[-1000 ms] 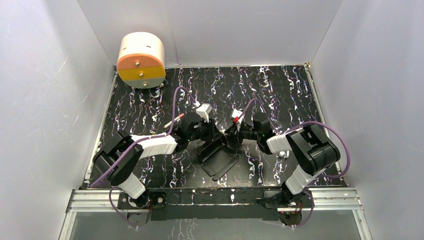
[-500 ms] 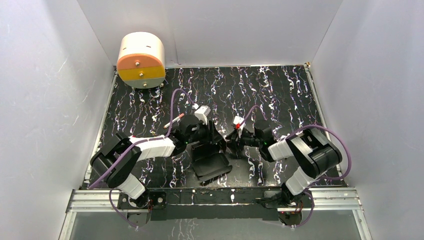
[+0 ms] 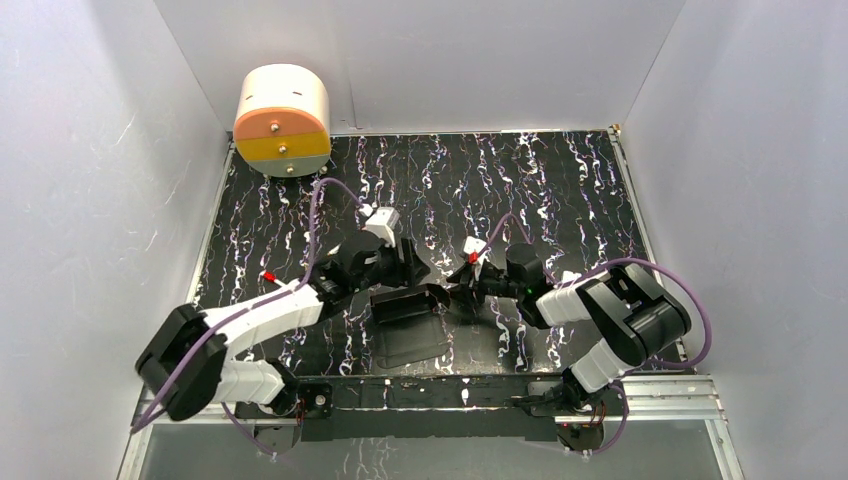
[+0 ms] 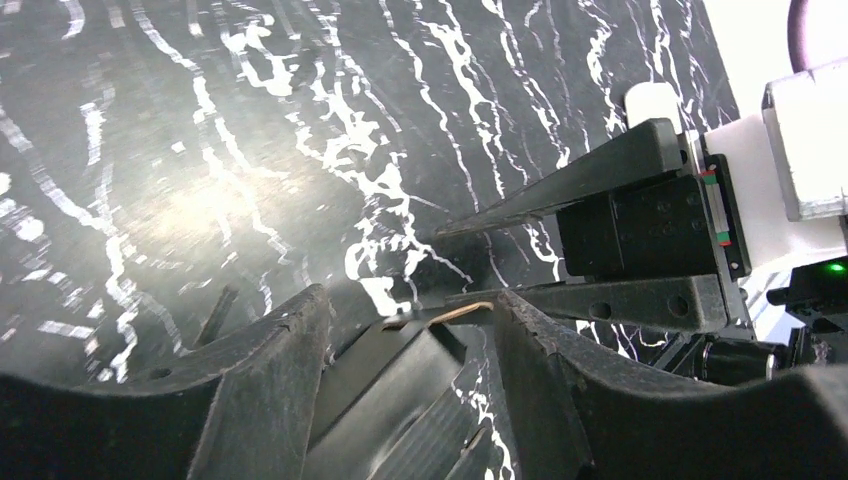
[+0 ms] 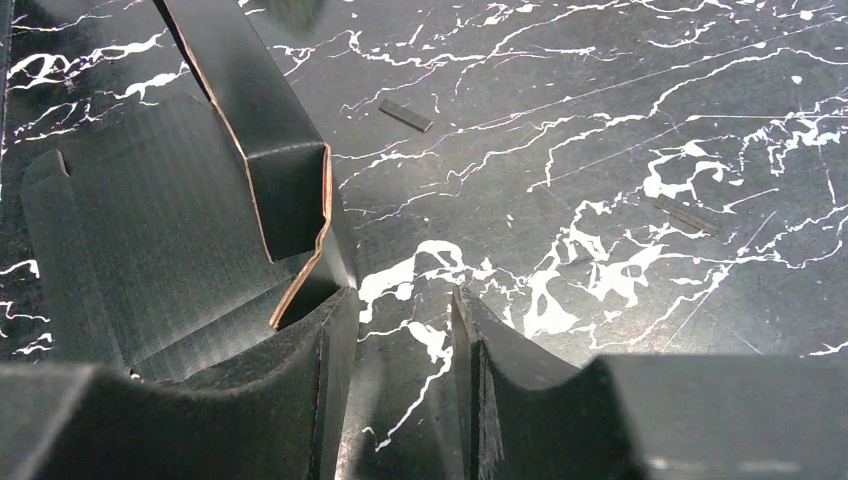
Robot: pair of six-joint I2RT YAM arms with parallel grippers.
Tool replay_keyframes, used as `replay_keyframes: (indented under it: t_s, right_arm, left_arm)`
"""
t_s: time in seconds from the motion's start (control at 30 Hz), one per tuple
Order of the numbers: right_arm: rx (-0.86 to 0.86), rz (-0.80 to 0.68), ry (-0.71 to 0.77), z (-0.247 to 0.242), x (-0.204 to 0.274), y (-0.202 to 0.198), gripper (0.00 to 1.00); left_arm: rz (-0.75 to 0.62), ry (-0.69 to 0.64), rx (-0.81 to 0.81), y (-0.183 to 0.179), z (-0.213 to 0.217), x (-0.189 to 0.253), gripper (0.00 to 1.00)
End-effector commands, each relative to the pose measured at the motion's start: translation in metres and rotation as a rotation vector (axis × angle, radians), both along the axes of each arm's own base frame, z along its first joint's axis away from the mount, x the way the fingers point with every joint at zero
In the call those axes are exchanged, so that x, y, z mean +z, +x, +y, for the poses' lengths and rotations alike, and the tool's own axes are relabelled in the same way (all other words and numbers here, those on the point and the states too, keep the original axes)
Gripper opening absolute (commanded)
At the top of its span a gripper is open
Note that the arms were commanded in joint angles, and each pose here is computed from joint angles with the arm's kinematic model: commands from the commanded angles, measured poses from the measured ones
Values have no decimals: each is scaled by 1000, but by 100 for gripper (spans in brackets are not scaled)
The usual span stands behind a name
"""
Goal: Fold the paper box
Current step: Fold the paper box at the center of the board.
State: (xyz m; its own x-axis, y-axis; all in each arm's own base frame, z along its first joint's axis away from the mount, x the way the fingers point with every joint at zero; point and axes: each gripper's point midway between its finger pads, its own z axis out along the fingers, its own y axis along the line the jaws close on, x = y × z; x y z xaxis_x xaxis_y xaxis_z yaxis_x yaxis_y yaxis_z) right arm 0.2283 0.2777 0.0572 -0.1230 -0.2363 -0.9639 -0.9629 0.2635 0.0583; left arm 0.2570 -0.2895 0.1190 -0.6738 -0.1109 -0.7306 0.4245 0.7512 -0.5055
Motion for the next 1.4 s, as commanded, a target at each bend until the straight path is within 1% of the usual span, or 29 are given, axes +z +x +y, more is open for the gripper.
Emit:
replay_keyframes:
  t_s: [0.0, 0.17, 0.27, 0.5, 0.63, 0.8, 0.97, 1.07, 1.23, 1.37]
  right_arm:
    - [-4, -48, 35, 4, 15, -1, 48]
    - [-12, -51, 31, 5, 15, -1, 48]
    - [-16, -48, 28, 5, 13, -2, 48]
    - [-20, -49, 28, 6, 15, -3, 48]
    - [-25, -52, 25, 6, 15, -2, 48]
    - [-23, -48, 22, 7, 13, -3, 48]
    - [-20, -51, 22, 9, 13, -4, 48]
    - [-18, -50, 21, 10, 13, -5, 48]
    - [-17, -49, 19, 13, 13, -9, 48]
    - [-20, -46, 16, 13, 12, -15, 48]
  left_arm:
    - [26, 107, 167, -11, 51, 1, 59]
    - [50, 121, 255, -41, 93, 0, 60]
    - [60, 103, 273, -55, 106, -5, 60]
    - [46, 95, 303, -69, 124, -21, 59]
    - [21, 76, 300, -71, 126, -29, 54]
    - [-13, 44, 257, -74, 119, -34, 49]
    - [-49, 43, 238, -74, 117, -42, 48]
    - [-91, 31, 239, -67, 113, -39, 47]
    - [-153, 12, 232, -56, 103, -37, 42]
    - [-189, 41, 245, -48, 101, -40, 37]
